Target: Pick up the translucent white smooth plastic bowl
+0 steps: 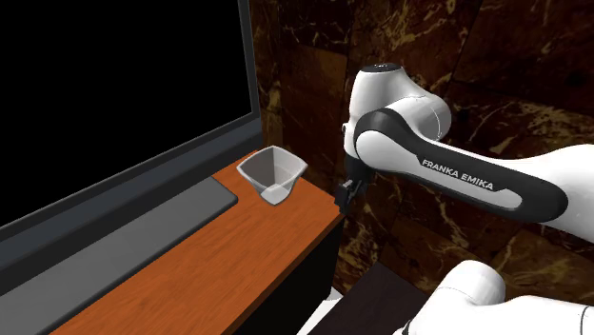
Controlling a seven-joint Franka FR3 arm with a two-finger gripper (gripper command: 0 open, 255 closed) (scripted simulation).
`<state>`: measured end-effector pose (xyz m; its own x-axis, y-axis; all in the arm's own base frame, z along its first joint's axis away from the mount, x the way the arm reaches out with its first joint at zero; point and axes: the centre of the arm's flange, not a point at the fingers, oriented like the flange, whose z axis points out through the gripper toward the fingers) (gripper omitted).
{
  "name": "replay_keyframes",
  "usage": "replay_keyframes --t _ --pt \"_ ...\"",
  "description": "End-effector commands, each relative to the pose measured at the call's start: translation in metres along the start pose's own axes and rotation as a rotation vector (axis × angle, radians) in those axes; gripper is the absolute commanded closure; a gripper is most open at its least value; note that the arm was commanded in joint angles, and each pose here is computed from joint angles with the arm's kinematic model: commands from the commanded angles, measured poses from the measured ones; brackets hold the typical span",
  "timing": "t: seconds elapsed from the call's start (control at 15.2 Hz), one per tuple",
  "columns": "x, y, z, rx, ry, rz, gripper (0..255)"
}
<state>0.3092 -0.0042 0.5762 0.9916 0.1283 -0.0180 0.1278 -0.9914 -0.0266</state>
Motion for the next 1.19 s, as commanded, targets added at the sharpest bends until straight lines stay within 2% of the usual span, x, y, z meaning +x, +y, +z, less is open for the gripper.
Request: replay_keyframes --t 0.0,1.12 --pt "0.0 0.0 0.0 0.0 0.0 0.0 0" --pt "0.211 -0.095 -0.006 -0.144 0.004 0.0 0"
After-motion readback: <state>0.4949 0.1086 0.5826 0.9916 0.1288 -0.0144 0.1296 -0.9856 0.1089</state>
